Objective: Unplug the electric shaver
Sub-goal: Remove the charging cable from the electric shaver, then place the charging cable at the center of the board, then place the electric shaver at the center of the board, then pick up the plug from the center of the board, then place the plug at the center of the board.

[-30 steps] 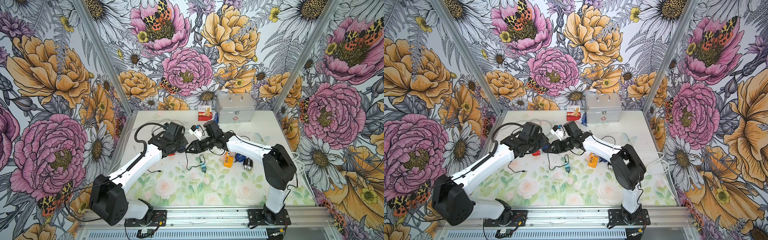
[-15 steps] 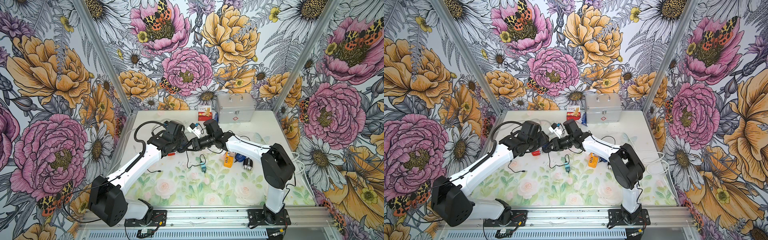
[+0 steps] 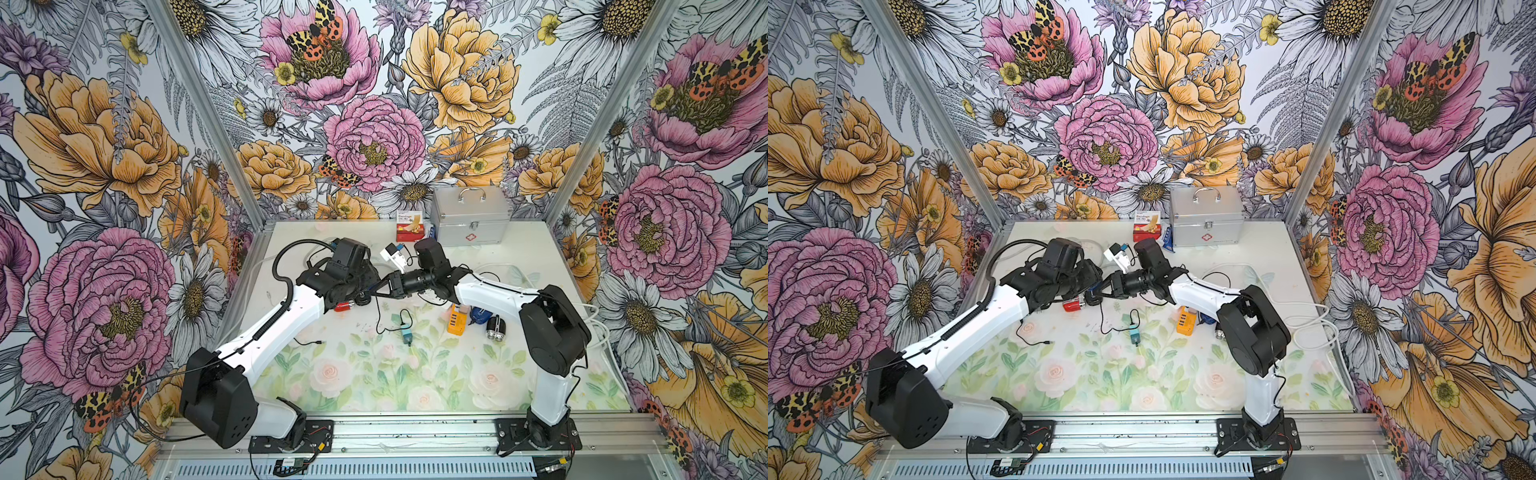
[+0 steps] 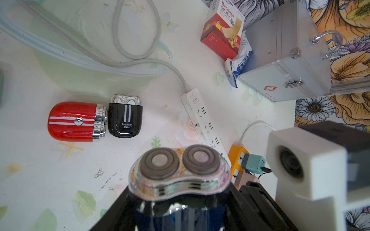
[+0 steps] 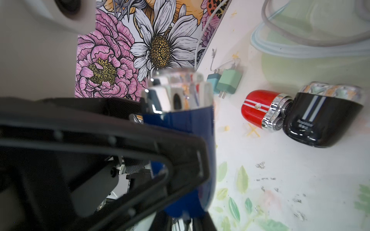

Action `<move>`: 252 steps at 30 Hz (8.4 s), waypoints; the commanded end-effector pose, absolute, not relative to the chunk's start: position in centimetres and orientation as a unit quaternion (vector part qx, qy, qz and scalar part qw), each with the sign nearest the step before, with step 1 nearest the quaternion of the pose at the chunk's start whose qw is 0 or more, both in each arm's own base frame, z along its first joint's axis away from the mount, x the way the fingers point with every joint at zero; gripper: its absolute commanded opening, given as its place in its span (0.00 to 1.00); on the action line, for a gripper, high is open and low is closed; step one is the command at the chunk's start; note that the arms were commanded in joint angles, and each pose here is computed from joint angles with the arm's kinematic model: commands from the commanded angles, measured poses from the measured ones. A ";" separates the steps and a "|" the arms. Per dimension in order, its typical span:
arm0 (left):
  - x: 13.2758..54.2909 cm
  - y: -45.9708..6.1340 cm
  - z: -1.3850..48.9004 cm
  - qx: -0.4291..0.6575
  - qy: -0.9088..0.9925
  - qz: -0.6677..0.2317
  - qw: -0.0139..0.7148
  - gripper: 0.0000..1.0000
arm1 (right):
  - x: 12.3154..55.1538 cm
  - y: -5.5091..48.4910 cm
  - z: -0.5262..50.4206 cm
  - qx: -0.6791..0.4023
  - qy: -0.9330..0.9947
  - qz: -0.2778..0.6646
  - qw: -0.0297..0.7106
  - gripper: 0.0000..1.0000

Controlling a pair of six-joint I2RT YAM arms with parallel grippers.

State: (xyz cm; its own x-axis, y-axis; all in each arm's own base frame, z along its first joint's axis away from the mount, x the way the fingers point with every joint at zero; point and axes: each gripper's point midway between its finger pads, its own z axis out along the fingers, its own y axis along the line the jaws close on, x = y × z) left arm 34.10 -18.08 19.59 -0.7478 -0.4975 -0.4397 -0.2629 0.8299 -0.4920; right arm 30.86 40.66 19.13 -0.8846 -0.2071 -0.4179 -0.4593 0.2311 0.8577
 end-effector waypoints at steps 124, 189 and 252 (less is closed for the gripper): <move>43.9 -7.7 6.2 -0.225 0.955 -0.068 0.182 0.31 | 32.4 32.6 9.7 -0.217 0.902 0.331 0.174 0.04; 32.7 -20.8 11.8 -0.045 0.972 -0.061 0.222 0.88 | 33.3 27.3 10.8 -0.215 0.928 0.192 0.234 0.52; 27.8 -6.2 8.0 -0.194 0.975 -0.020 0.106 0.29 | 37.4 20.6 14.4 -0.113 0.938 0.162 0.284 0.62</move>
